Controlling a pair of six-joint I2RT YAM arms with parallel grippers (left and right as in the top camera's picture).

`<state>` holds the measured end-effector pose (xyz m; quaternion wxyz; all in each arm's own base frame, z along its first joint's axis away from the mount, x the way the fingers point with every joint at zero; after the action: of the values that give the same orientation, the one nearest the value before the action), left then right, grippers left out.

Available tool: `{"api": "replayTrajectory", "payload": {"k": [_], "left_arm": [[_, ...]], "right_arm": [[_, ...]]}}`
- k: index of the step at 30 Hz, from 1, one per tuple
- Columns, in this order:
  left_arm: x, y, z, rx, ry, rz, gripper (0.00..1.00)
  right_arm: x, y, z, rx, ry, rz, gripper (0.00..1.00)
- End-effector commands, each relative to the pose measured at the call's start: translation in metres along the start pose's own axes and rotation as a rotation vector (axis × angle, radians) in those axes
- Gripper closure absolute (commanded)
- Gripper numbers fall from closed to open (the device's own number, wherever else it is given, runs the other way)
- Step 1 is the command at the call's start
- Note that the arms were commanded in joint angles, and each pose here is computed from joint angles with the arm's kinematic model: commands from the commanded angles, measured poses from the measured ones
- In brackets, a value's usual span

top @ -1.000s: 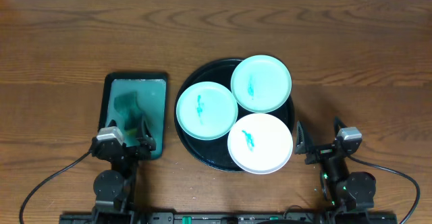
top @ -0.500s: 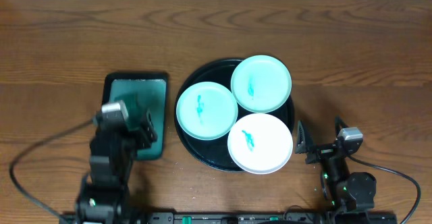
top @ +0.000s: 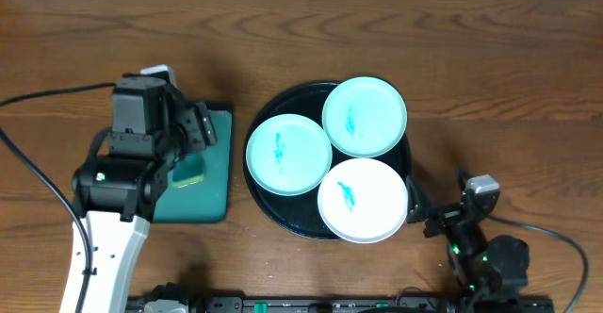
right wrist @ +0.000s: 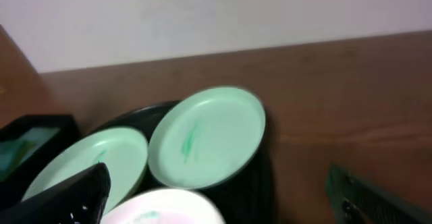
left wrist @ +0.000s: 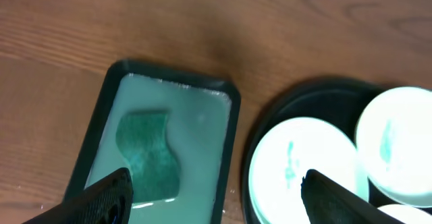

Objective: Clean dirty plates on tray and stack at the side

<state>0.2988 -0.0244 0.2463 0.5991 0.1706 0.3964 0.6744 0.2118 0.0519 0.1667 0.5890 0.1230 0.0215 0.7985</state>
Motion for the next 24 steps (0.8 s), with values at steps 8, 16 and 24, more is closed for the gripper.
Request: {"api": "replayTrajectory", "payload": {"k": [8, 16, 24], "left_arm": [[-0.001, 0.004, 0.005, -0.009, 0.001, -0.004, 0.20], [0.000, 0.004, 0.002, 0.005, 0.001, 0.002, 0.19], [0.003, 0.004, -0.004, 0.034, 0.000, 0.014, 0.20]], "right_arm": [[0.026, -0.015, 0.095, 0.291, -0.019, 0.079, 0.01], [0.045, -0.078, 0.108, 0.812, -0.135, 0.175, 0.01], [0.067, -0.113, 0.063, 1.246, -0.048, 0.172, 0.01]]}}
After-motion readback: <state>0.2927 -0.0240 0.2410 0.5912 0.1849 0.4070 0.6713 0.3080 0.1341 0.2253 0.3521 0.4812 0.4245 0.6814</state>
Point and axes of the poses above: each gripper's point midway between its finger pads, its own y axis back along the fingers, its own x axis along the line the jaws close on, z = x × y, the point moved 2 cm from there along y, back along the fingers, and after that the axes turned 6 degrees about y, right-handed, at the moved point
